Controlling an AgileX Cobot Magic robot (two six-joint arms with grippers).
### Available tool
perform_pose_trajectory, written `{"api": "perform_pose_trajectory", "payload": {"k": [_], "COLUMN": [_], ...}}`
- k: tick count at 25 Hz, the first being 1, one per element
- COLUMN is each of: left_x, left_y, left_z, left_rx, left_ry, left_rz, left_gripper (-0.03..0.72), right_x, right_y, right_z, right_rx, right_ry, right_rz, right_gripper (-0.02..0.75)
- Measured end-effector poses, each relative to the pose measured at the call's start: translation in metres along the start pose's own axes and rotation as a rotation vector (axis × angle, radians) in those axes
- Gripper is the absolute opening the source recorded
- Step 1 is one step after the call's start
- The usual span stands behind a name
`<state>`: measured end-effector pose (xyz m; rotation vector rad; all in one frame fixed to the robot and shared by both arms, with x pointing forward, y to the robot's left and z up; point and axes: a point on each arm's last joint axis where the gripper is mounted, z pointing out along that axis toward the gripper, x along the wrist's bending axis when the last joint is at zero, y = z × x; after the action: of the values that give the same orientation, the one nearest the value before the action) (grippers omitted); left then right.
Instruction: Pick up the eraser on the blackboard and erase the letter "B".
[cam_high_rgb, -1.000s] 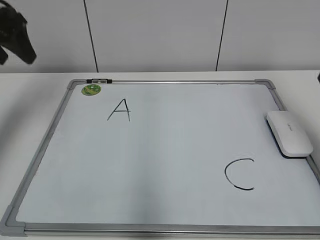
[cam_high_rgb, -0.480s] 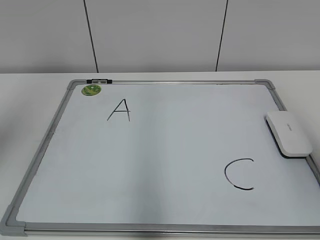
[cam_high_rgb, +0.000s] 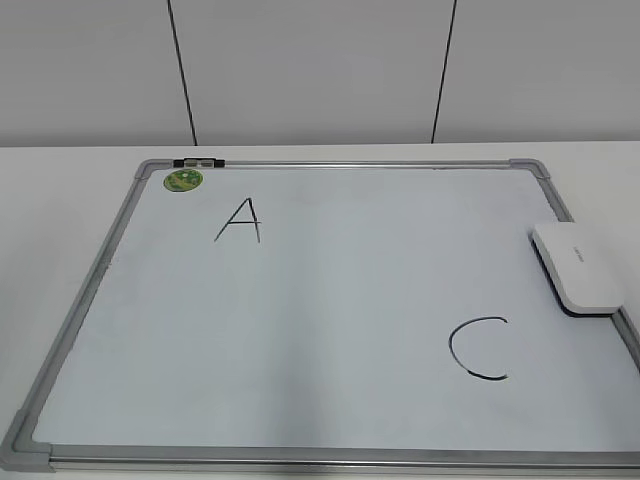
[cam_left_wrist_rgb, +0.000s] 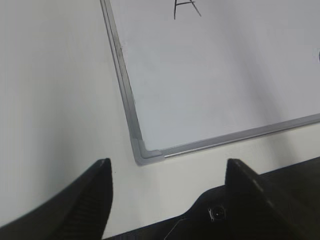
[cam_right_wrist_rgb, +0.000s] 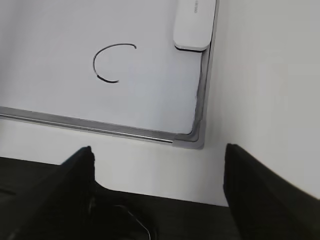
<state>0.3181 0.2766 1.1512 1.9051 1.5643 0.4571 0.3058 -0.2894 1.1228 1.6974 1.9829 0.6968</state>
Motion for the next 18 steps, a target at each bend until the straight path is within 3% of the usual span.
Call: {"api": "perform_pose_trajectory", "payload": {"k": [8,18], "left_x": [0.003,0.012], "left_y": [-0.063,-0.087], "left_z": [0.013,0.027], "left_rx": [0.017,-0.023], "left_ry": [0.025,0.095], "left_rz": [0.004,0.025], "left_gripper": [0.514,0.515], "right_x": [0.000,-0.003], "right_y": [-0.055,-0.088], "right_z": [-0.007,0.027], "right_rx": [-0.108,-0.011], "right_ry": [-0.043,-0.072], "right_rz": [-0.012,0.004], "right_gripper": [0.595,0.594]}}
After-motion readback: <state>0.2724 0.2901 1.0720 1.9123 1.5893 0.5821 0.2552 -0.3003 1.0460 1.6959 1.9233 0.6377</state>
